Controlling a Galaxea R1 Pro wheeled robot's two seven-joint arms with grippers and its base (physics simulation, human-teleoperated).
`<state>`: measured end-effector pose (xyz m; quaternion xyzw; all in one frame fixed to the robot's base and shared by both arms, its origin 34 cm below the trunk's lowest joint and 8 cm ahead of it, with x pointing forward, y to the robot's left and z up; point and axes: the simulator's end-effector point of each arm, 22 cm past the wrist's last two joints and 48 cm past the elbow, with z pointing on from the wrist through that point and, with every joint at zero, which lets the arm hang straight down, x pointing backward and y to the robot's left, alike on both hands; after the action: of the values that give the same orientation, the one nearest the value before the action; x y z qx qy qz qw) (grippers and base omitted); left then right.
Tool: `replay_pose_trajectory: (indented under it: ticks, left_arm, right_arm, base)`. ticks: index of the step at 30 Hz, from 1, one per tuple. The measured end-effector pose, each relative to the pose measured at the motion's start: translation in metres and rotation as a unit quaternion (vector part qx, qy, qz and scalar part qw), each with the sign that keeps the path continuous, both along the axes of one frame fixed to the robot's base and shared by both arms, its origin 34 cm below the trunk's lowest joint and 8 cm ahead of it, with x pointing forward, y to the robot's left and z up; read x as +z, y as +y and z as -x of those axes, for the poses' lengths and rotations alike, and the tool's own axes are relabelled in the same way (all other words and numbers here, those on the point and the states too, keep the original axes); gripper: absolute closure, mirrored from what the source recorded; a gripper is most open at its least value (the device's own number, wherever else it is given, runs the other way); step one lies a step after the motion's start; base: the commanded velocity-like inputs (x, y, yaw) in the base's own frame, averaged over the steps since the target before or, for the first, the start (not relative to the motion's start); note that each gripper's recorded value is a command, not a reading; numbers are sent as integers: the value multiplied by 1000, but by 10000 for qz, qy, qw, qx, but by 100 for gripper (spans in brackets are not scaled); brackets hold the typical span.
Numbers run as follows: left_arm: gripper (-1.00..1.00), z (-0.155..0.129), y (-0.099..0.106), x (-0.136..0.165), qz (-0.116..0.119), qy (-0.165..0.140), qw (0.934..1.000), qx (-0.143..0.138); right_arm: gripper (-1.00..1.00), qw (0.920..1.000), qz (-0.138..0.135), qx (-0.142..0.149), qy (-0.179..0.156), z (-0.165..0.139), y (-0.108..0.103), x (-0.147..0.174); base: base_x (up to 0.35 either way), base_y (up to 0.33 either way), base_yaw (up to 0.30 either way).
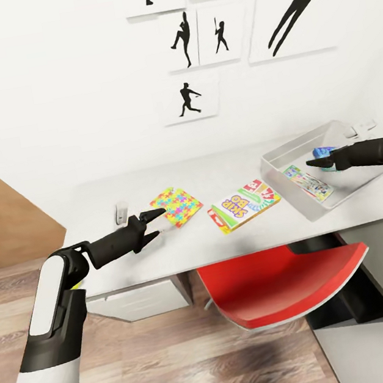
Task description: Put all the toys in the child's room - the three board games (two on the bed and one on the table), the two jigsaw puzzles on the table, and the tennis ball on the table - inside the toy box on the table in the child's room.
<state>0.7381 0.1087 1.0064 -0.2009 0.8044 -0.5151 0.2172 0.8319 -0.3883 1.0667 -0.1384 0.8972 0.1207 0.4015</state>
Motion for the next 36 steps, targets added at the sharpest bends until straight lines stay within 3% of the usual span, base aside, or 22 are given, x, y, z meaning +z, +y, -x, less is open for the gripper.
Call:
replay_pose_trajectory:
  ticks: [17,36]
  left_arm:
    - [-100,-1,2,5,78,-71,9999,4]
    - [-100,-1,3,5,75,-80,9999,6]
  right_arm:
    - [-100,10000,-23,48,-68,0,9,3]
    - [-100,9998,-35,-29,-178,-5,15,5]
  base:
    - [-33,126,24]
    - [-3,11,237]
